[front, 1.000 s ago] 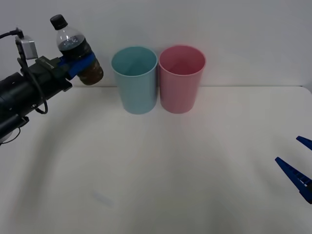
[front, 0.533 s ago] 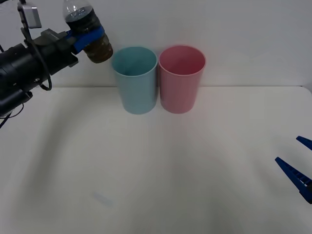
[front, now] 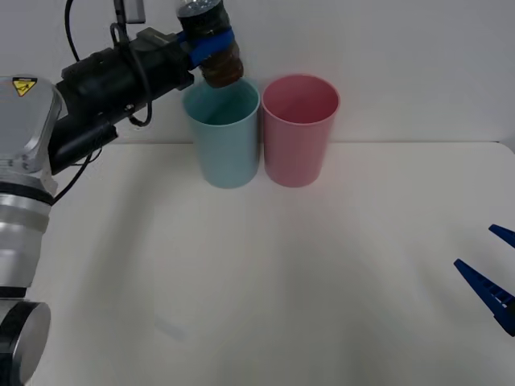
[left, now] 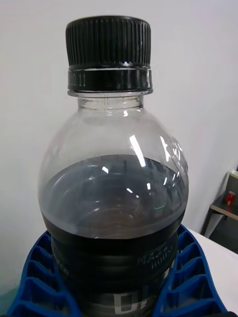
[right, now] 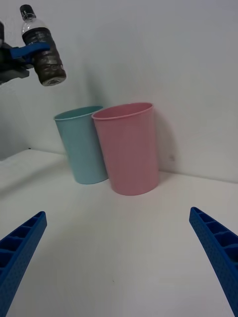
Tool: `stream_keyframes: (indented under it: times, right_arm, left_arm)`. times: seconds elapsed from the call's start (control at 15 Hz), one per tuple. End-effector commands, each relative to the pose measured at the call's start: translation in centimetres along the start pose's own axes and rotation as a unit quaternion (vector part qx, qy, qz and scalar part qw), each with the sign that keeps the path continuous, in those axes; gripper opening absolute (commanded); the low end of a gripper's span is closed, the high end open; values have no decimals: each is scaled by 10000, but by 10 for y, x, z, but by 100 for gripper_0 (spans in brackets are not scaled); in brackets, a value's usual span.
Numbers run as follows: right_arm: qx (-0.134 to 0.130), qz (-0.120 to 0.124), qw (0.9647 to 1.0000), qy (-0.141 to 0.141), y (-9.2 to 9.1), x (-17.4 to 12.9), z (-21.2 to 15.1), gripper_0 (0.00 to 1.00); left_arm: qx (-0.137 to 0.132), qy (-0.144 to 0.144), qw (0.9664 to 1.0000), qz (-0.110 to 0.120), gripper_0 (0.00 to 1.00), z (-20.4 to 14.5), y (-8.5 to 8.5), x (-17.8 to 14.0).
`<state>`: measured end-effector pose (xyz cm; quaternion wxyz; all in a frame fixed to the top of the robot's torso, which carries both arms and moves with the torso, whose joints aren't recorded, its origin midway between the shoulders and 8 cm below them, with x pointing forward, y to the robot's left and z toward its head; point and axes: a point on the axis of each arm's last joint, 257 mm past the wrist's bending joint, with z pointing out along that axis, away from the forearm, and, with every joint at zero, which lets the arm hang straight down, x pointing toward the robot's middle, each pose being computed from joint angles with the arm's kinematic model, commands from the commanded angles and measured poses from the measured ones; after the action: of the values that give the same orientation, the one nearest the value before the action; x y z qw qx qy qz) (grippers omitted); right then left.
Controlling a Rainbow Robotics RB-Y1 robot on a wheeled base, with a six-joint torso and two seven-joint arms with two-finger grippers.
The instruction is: Grasp the object on the table and drop it into the matching bin: aluminum can to the light blue bin, PET bottle to the pink bin.
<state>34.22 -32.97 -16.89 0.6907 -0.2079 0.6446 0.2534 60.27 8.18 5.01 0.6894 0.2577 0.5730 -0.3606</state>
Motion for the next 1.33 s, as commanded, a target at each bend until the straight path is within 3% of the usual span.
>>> stream_keyframes:
  times: [0.07, 0.33, 0.6, 0.93, 1.33]
  right_arm:
    - [0, 0, 10000, 0, 0, 0, 0, 100]
    - [0, 0, 10000, 0, 0, 0, 0, 100]
    - [0, 0, 10000, 0, 0, 0, 0, 100]
    - [0, 0, 10000, 0, 0, 0, 0, 100]
    - [0, 0, 10000, 0, 0, 0, 0, 100]
  left_arm:
    - [44, 231, 9996, 140, 1, 37, -2, 6]
    - [145, 660, 9965, 500, 1, 82, -1, 15]
    - [257, 902, 9945, 468, 2, 116, -16, 21]
    - [207, 846, 9940, 656, 2, 146, -41, 29]
    - [-66, 743, 9935, 864, 2, 163, -43, 26]
